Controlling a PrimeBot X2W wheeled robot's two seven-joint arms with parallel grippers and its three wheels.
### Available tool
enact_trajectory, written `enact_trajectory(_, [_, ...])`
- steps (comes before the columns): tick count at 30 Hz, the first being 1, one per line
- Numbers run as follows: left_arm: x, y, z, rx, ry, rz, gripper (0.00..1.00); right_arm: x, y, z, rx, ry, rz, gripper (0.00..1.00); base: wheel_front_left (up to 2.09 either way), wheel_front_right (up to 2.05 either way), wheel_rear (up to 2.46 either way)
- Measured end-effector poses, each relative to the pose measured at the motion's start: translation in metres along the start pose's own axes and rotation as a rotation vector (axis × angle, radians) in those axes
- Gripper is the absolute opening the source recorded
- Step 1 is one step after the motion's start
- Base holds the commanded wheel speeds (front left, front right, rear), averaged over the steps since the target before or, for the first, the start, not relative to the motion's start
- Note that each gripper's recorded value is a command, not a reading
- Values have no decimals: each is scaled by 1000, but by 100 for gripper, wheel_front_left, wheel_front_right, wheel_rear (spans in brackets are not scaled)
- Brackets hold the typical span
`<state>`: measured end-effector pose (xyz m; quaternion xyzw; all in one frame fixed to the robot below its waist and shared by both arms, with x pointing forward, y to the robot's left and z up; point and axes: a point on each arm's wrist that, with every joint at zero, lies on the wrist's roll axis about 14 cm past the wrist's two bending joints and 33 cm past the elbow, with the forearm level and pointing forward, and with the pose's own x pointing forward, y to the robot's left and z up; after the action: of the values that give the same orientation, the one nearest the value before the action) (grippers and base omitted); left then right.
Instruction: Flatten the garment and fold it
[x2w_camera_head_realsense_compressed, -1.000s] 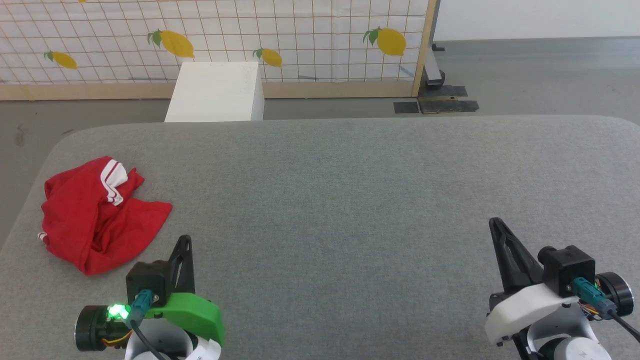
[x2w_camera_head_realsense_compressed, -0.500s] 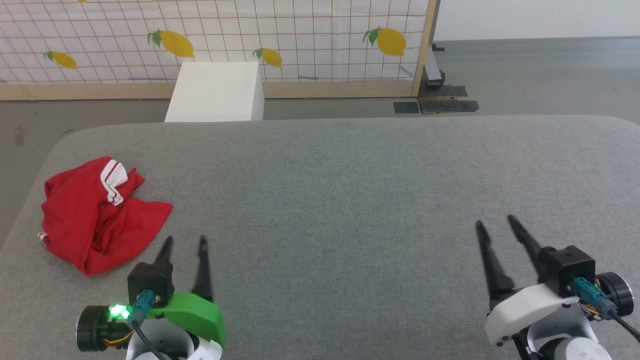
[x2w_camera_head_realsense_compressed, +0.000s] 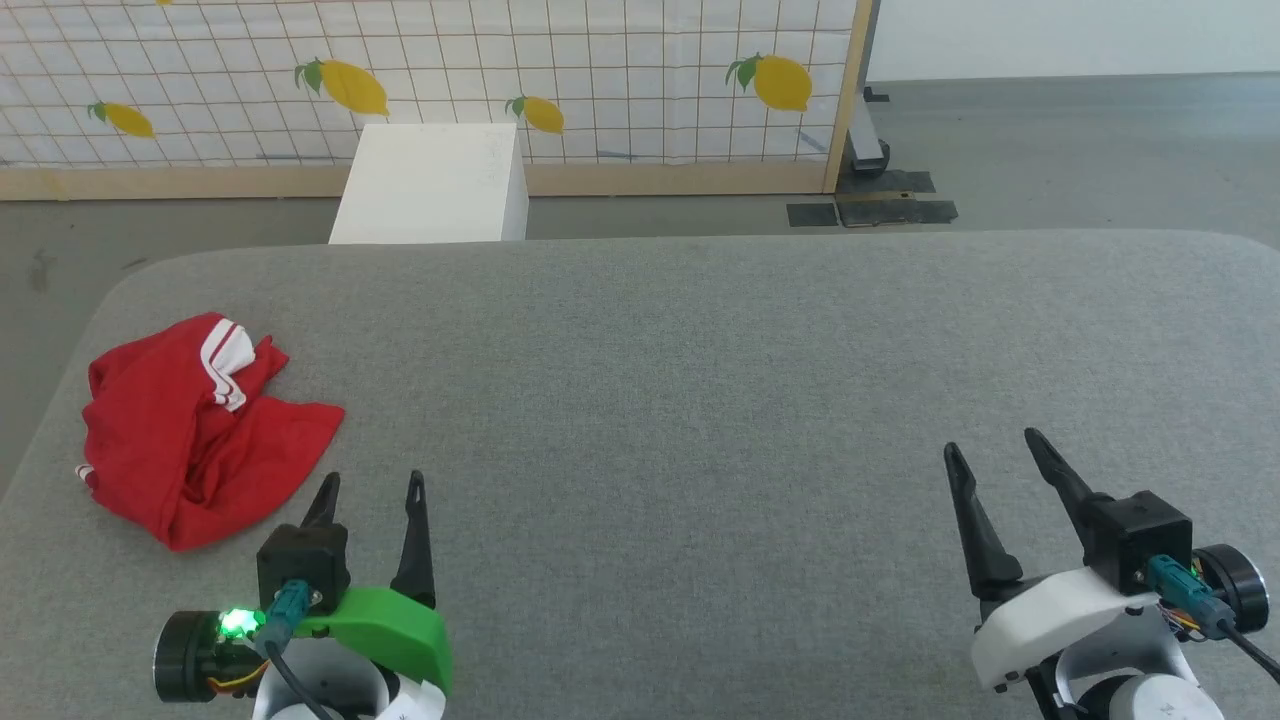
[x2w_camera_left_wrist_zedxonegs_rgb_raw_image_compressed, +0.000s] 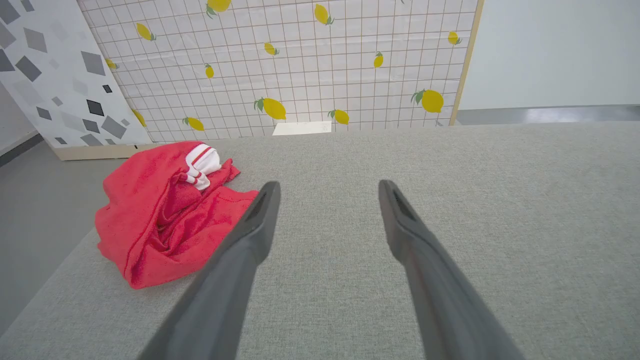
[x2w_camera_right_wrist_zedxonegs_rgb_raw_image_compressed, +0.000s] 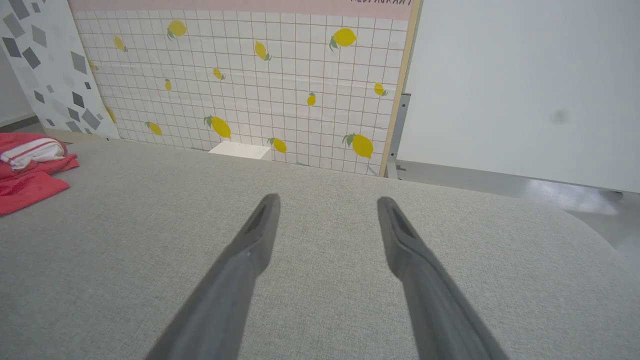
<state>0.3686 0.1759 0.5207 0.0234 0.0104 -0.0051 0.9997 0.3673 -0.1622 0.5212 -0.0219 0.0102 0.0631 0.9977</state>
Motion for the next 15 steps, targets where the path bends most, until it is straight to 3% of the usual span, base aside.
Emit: enact_trajectory(15, [0,0,-1,2,2,-3,100,0,2,1,13,-11,8,100,0,0,0])
